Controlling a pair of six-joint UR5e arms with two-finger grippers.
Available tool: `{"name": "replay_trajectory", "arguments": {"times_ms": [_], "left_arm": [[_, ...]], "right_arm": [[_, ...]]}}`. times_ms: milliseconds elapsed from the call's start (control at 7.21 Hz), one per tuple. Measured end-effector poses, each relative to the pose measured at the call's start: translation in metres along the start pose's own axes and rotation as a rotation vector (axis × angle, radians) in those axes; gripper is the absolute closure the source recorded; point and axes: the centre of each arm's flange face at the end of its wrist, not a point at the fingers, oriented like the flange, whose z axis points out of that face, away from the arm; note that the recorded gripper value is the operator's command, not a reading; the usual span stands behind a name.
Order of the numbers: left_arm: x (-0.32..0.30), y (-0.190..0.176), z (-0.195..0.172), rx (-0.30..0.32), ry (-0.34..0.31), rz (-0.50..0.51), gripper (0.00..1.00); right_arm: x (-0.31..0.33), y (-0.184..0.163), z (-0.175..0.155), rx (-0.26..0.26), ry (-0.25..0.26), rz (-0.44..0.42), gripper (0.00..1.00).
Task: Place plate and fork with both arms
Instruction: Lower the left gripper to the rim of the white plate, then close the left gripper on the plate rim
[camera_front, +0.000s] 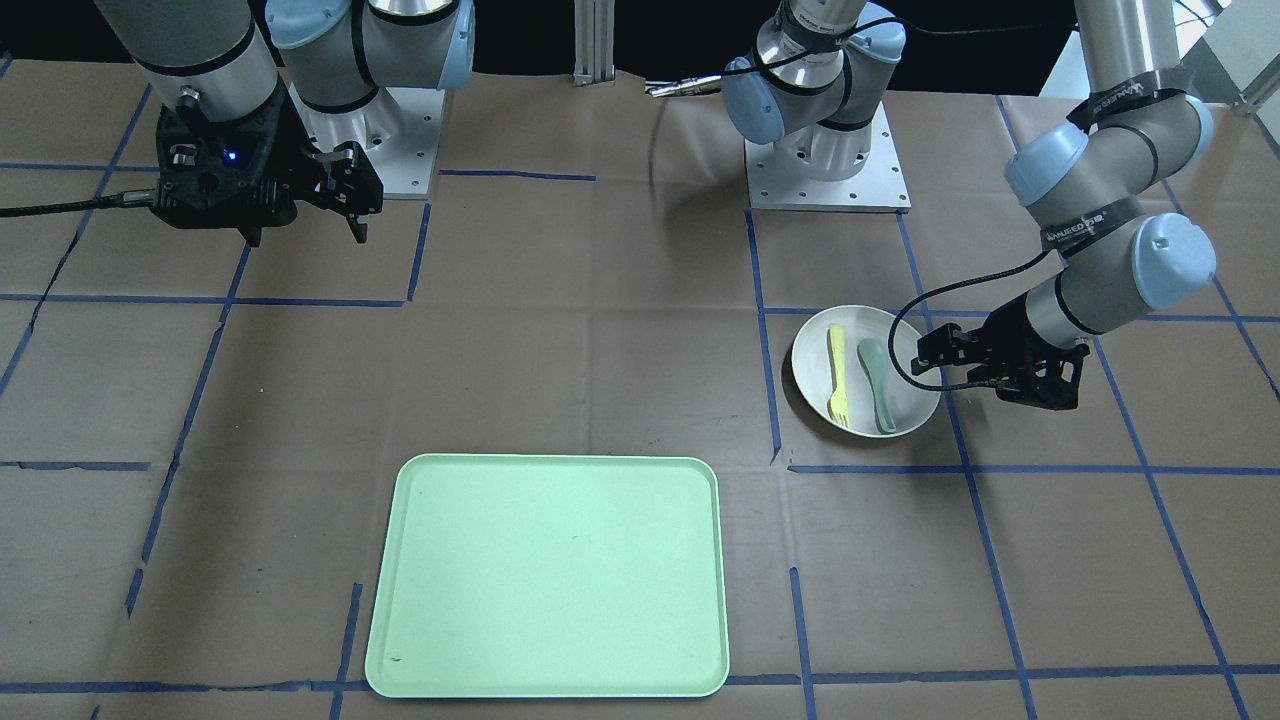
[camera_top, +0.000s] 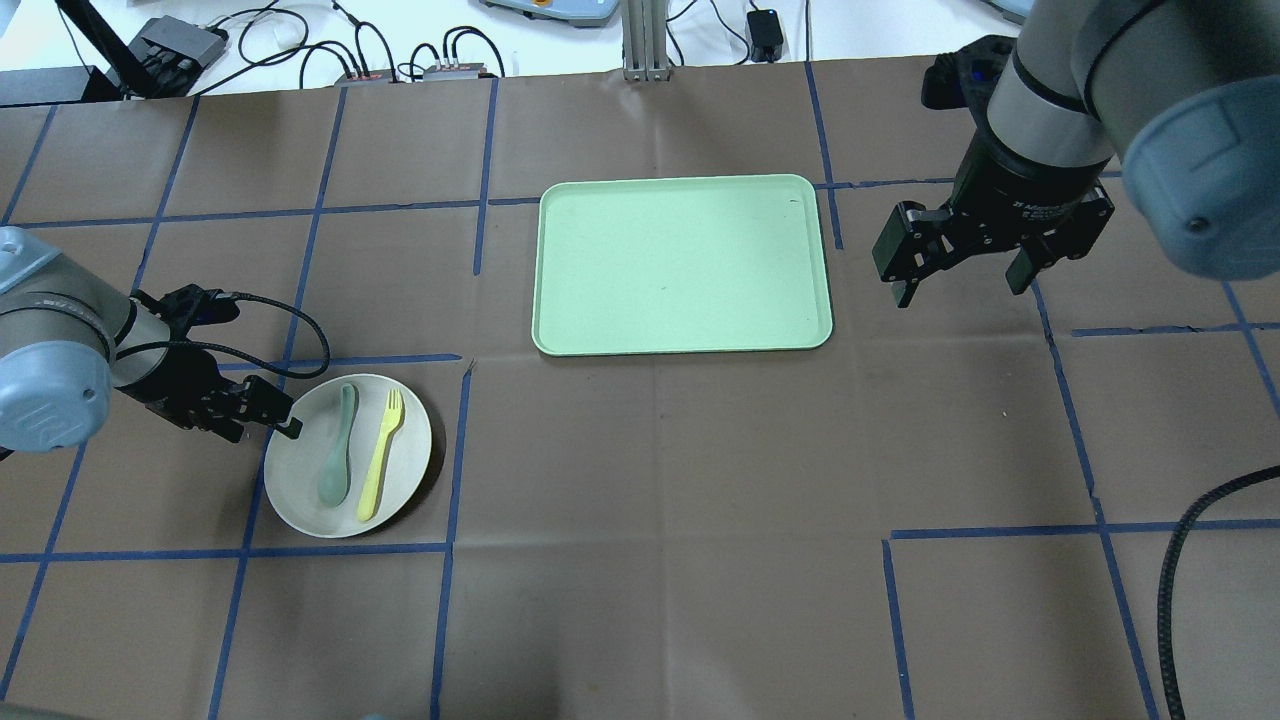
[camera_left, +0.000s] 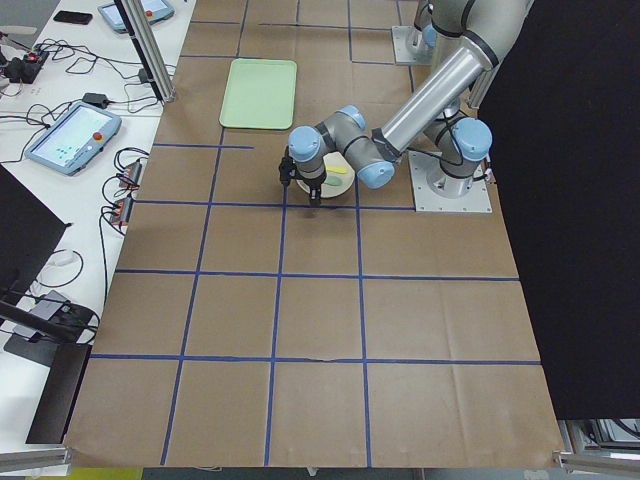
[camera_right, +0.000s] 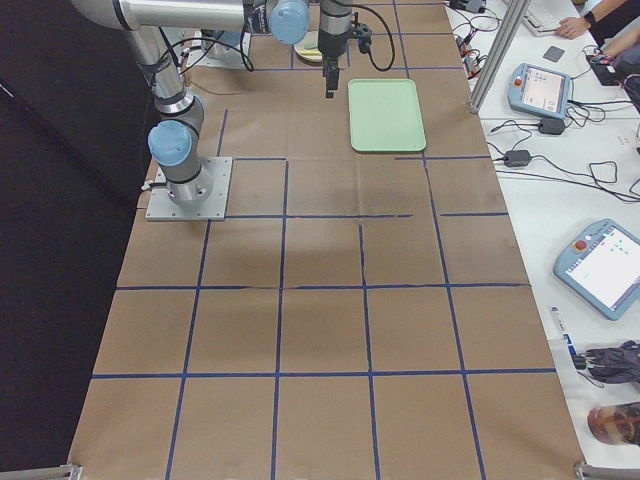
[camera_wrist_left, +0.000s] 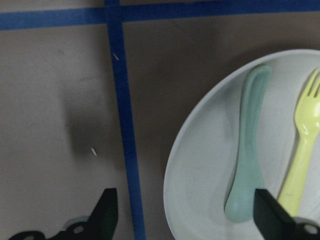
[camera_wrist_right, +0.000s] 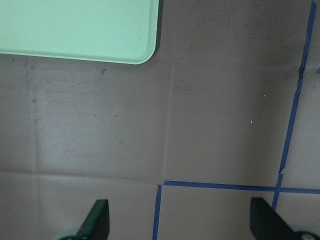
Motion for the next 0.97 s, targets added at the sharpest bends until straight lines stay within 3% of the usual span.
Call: {"name": "replay_trajectory", "arguments": {"times_ms": [416, 971], "left_arm": [[-0.015, 0.0, 0.014, -0.014, 0.02, -0.03, 0.71], [-0.023, 0.005, 0.017, -0.002, 0.066, -0.062, 0.86]], "right_arm": [[0.0, 0.0, 0.0, 0.0, 0.001, 0.0, 0.0], [0.0, 0.0, 0.0, 0.0, 0.001, 0.0, 0.0]]}}
